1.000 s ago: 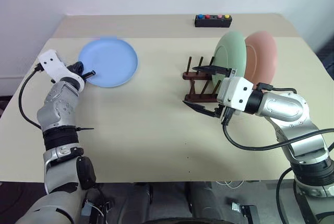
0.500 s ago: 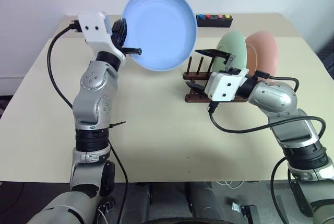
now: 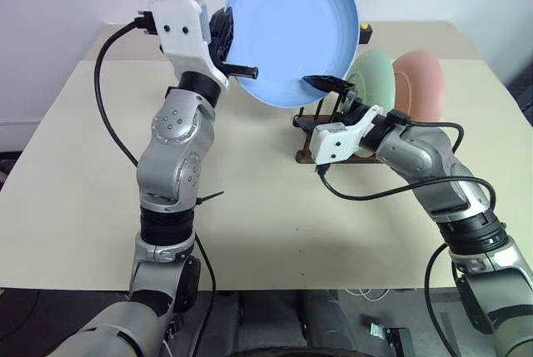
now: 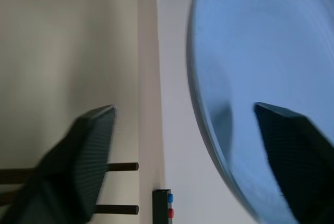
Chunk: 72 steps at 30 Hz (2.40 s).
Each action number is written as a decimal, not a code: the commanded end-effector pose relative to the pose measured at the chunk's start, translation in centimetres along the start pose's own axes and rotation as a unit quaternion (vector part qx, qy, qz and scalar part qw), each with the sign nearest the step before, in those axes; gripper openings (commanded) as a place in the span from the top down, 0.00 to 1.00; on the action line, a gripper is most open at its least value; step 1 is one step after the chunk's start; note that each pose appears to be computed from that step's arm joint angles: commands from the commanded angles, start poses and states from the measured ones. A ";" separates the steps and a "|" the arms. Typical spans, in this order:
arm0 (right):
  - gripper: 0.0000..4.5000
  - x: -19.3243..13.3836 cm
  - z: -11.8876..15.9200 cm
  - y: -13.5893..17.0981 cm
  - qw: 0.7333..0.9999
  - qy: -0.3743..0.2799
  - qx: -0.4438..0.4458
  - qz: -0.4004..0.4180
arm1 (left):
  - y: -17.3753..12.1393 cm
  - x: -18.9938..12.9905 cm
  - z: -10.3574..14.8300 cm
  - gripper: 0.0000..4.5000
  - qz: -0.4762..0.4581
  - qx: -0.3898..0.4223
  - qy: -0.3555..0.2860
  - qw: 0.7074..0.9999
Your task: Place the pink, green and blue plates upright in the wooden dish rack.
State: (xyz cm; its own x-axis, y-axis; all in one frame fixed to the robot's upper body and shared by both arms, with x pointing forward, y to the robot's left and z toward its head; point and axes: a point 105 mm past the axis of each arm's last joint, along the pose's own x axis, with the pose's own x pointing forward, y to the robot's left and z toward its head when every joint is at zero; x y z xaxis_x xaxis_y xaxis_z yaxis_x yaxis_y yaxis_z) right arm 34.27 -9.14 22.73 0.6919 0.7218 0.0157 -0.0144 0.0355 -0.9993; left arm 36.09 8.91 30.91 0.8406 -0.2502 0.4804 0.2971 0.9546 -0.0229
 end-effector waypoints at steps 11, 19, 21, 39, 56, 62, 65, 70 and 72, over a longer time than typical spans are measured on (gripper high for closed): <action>1.00 0.2 0.7 -0.7 0.999 -0.017 -0.036 -0.020 | -0.4 0.0 1.5 0.93 -0.008 -0.020 -0.023 1.000; 1.00 -0.1 -0.5 -1.4 0.998 0.004 -0.056 -0.033 | 3.8 -0.2 4.2 0.12 0.059 -0.064 -0.098 0.991; 1.00 -0.2 -0.7 -1.7 0.997 0.007 -0.061 -0.038 | 6.5 -0.5 5.1 0.01 0.107 -0.050 -0.122 0.986; 1.00 -1.7 4.9 -7.7 0.939 -0.180 0.253 -0.145 | 8.6 -7.9 -9.4 0.01 -0.090 0.114 0.146 0.979; 1.00 -3.8 5.4 -4.7 0.764 -0.210 0.602 -0.106 | 0.4 -12.1 -13.3 0.01 -0.282 0.061 0.200 0.936; 1.00 -3.8 4.0 -3.5 0.742 -0.185 0.635 -0.114 | -0.4 -12.4 -12.7 0.01 -0.305 0.051 0.188 0.932; 1.00 -3.8 3.5 -3.0 0.730 -0.178 0.650 -0.118 | -0.5 -12.4 -12.5 0.01 -0.309 0.049 0.186 0.931; 1.00 -3.7 2.9 -2.1 0.722 -0.165 0.662 -0.116 | -0.7 -12.5 -12.5 0.01 -0.311 0.047 0.186 0.931; 1.00 -3.8 2.7 -1.9 0.718 -0.162 0.667 -0.116 | -0.7 -12.5 -12.5 0.01 -0.311 0.048 0.186 0.931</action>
State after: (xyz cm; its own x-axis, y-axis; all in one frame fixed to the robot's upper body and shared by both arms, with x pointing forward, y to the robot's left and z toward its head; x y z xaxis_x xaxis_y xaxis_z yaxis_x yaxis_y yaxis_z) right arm 30.13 -9.79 23.71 0.6019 0.7134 0.3587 -0.7524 0.6572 -0.0445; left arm 31.45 9.78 12.66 0.6421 -0.7666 -0.0083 0.7496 0.6255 0.2166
